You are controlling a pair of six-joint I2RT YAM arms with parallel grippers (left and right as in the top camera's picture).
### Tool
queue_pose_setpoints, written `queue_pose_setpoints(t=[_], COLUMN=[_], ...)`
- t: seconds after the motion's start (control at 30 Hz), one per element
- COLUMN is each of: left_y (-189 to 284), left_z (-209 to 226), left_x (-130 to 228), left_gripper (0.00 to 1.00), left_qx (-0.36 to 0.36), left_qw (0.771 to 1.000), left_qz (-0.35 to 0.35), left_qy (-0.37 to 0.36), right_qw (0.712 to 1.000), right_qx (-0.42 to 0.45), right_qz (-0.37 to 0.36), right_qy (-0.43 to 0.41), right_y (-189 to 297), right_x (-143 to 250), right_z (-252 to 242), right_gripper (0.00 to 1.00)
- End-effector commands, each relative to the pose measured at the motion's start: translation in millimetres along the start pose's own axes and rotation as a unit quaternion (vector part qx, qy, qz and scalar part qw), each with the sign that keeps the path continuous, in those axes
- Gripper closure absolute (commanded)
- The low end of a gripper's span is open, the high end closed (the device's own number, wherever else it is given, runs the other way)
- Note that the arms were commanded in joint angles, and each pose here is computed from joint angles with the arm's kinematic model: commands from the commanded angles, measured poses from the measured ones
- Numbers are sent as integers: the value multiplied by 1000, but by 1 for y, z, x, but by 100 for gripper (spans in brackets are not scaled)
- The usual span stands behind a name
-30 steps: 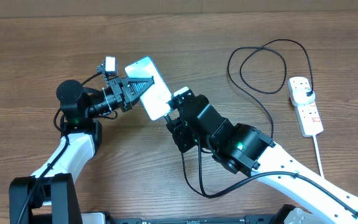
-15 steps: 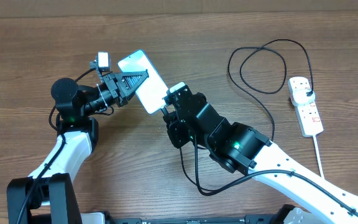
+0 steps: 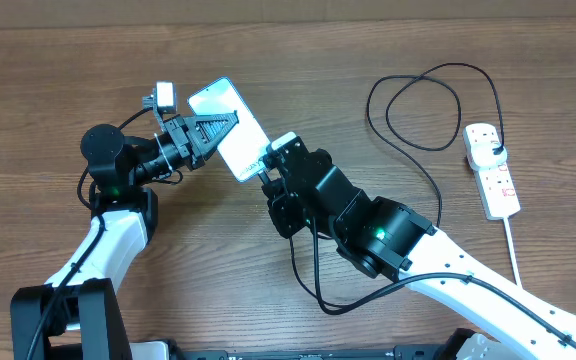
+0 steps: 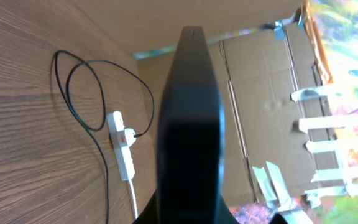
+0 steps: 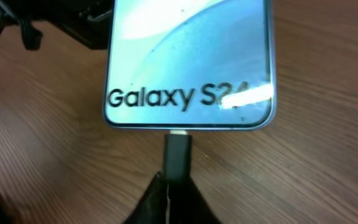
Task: Plug charger to phone and switch on socket
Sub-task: 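Lower the phone flat onto the table with the left gripper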
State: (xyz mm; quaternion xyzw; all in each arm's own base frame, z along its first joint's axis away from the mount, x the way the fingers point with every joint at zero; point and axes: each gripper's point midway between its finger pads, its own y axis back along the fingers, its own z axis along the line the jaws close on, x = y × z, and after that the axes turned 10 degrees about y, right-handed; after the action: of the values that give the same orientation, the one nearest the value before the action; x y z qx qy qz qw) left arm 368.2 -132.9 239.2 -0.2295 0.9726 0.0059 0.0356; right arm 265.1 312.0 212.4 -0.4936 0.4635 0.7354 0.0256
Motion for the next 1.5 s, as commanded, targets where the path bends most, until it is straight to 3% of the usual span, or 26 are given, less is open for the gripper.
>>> queue_pose_setpoints(t=[0.0,0.17,0.33,0.47,0.6,0.77,0.9,1.03,1.33,1.47], left_y=[-8,-10,-17,-37,-68,-85,-75,-53,-18,-9], left_z=[-2,-1,-1,-7,-14,7,15,28,126,171], left_x=[40,30,15,22,33,29,30,36,49,48], left_gripper=[96,96,96,96,96,96,96,96,96,96], left_qx=[11,7,2,6,-12,-147,-207,-193,-245,-304], left_qw=[994,997,998,997,993,978,960,956,937,917], left_qz=[96,65,14,11,25,45,95,162,242,252], left_qy=[-47,-51,-59,-76,-113,-139,-162,-147,-64,-50], right_qw=[999,999,995,990,981,972,975,978,986,986], right_qx=[19,15,7,0,40,119,121,125,127,124], right_qz=[-32,-34,-69,-115,-169,-177,-157,-138,-72,-41], right_qy=[-9,-30,-75,-76,-85,-96,-97,-94,-86,-100], right_y=[16,44,94,145,196,224,217,204,159,136], right_x=[-22,-19,-24,-26,-23,-3,4,4,10,15], right_z=[-8,-7,-7,-8,-26,-56,-56,-56,-52,-50], right_gripper=[85,64,35,2,0,0,0,0,0,0])
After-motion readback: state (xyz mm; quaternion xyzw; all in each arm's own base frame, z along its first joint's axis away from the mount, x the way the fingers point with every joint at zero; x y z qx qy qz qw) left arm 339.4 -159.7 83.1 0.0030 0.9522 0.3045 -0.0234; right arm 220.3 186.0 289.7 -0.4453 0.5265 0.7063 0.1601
